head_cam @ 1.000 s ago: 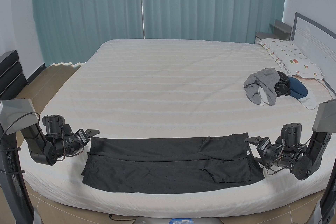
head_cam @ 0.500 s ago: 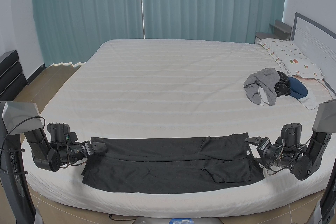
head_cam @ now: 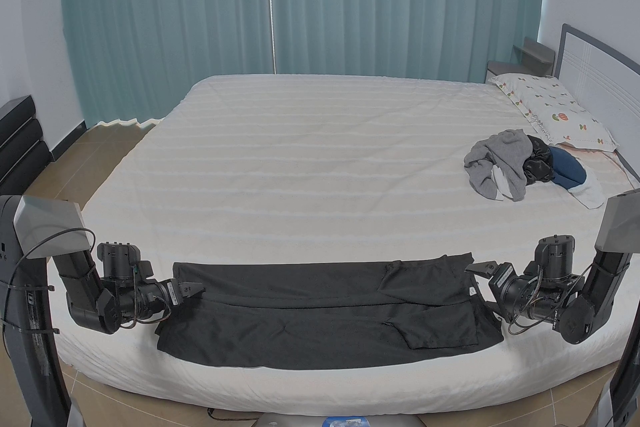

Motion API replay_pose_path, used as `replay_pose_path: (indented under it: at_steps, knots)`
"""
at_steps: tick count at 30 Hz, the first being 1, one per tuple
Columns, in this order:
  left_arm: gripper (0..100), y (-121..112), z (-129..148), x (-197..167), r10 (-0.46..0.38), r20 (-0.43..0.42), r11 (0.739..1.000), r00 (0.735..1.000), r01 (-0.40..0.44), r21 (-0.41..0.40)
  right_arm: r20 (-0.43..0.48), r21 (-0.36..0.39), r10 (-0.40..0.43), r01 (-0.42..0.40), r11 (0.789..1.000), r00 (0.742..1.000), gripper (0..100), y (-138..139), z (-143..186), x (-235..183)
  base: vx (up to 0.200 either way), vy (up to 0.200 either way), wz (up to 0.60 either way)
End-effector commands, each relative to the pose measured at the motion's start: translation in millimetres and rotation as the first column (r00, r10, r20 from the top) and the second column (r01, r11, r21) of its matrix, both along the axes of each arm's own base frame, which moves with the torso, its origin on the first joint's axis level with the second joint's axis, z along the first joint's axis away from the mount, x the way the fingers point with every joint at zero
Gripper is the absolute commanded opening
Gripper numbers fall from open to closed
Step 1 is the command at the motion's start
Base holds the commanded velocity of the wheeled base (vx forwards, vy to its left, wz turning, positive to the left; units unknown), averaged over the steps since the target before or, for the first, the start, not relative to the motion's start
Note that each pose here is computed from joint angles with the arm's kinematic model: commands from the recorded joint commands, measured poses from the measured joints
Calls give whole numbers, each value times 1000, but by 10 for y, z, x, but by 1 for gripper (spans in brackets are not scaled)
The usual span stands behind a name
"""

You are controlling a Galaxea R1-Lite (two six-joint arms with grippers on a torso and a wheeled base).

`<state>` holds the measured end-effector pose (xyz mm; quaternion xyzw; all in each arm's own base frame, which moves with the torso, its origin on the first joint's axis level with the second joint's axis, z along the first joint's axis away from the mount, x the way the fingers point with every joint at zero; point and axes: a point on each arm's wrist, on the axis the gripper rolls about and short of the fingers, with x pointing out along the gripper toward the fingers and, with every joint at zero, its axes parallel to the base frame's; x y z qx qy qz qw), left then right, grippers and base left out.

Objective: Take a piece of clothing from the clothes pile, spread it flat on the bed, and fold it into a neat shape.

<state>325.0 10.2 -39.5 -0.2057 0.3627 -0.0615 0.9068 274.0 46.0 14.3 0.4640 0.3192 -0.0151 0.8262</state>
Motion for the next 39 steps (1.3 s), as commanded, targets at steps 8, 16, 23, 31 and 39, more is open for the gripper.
replay_pose_path:
  at_steps: [8,16,23,31,39]
  knots:
    - [0,-41,-11,-42,-12,12,1000,1000,12,-3,2,2,1,-1,1000,1000,100,-4,9,-5,0,0,0]
    - [0,-21,-1,-30,-5,18,1000,1000,5,-4,4,2,0,0,1000,1000,100,-8,14,-5,0,0,0]
    - [0,-21,0,-29,-2,18,1000,1000,2,-7,5,2,0,0,1000,1000,100,-9,20,-9,-86,0,0]
    - [0,-16,19,61,12,68,1000,998,-11,-17,5,3,1,-1,1000,1000,100,-8,20,-9,0,0,0]
    - [0,-32,52,110,48,108,998,993,-43,-51,7,3,1,-1,1000,1000,100,-8,24,-9,0,0,0]
